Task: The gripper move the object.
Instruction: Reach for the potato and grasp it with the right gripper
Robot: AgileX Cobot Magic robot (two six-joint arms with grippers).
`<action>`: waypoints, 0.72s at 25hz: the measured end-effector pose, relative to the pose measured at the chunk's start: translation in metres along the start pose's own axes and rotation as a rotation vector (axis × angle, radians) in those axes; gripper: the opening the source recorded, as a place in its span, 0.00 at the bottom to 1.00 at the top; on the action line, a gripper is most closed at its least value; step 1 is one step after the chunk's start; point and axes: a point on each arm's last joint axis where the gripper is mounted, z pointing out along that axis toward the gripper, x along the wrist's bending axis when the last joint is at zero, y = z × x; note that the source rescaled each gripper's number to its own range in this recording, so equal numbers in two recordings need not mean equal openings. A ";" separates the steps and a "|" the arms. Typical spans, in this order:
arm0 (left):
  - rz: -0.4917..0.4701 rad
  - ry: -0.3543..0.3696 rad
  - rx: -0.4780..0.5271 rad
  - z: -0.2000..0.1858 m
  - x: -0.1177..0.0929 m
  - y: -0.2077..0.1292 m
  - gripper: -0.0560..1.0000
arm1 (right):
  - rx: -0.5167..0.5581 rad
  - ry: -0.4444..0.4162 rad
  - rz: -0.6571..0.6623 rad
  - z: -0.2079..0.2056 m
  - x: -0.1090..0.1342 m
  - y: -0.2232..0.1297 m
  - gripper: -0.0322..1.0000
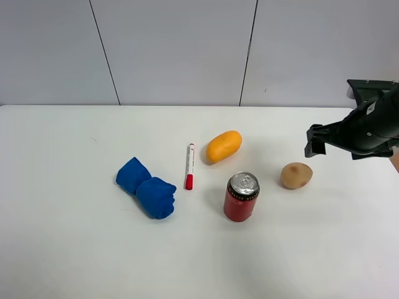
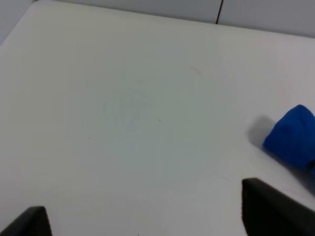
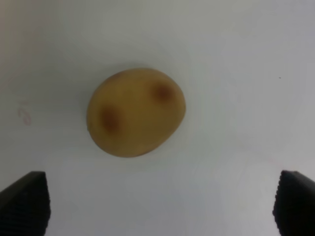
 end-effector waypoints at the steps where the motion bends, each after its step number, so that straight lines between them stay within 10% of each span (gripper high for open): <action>1: 0.000 0.000 0.000 0.000 0.000 0.000 1.00 | 0.009 -0.001 0.000 0.007 0.000 0.001 0.97; 18: 0.000 0.000 0.000 0.000 0.000 0.000 1.00 | 0.084 -0.008 -0.017 0.088 0.000 -0.001 0.97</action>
